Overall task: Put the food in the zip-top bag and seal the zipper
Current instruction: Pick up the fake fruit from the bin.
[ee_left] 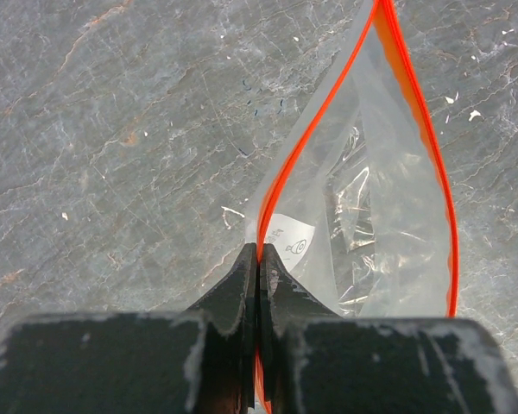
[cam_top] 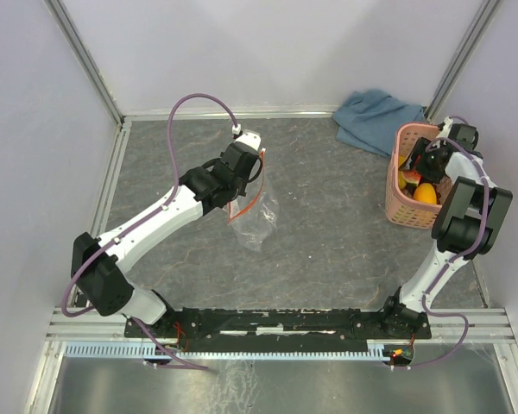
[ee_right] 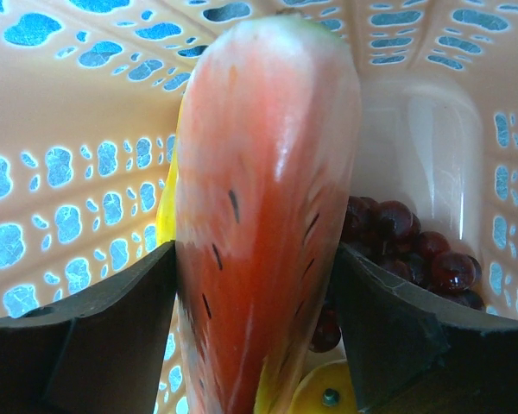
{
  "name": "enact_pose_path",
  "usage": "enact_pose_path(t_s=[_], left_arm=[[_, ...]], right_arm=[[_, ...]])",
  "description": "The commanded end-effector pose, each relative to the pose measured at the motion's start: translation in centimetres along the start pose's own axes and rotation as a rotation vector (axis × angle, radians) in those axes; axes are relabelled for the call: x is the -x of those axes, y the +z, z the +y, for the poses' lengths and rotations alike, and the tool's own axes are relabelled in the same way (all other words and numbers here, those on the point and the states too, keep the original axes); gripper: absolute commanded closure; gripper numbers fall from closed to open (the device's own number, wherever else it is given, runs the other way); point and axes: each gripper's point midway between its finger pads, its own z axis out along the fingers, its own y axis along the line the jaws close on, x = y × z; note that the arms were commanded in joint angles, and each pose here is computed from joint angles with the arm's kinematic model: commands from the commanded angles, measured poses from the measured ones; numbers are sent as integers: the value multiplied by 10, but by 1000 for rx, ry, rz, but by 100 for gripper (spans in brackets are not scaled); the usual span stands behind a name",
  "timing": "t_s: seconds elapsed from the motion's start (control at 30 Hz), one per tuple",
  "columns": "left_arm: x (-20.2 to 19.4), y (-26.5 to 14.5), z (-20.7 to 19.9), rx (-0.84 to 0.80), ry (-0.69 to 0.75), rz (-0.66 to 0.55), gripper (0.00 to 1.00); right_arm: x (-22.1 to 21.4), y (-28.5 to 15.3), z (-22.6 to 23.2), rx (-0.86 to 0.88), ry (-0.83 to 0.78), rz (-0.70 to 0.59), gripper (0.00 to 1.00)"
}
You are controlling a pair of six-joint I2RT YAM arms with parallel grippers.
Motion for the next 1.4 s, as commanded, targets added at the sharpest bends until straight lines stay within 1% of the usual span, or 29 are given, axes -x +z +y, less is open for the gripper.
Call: enact_pose_path(t_s=[0.0,0.07,0.43,0.63,0.83,0.93,1.1,1.23,1.37], left_arm=[[22,-6,-2,-17,-8,-52,97],[22,-6,-2,-17,-8,-51,97],[24,-10,-7,-54,-1,-58,97],[24,-12,-14,-82,21,-71,97],[24,-17,-24,-108,49,-84,97],[24,-19,-27,-119,57,-88,97],[23,-19,-28,-114,78,-97,97],[25,-21,-24,-90,101,-120,97],[28,-25,-21,-63,120,-155,97]], right_arm=[[1,1,2,5,13,-5,35],[6,-5,7,14,20,-31,39],[30,-51,25,24,67,-199,56],[36,-78,31,-9,78,-281,58],[43,-118,48,-21,53,-369,59],[45,-139,68,19,27,-398,60],[35,-175,123,161,-31,-436,60],[6,-189,178,319,-105,-393,59],[-23,-204,214,468,-120,-348,59]])
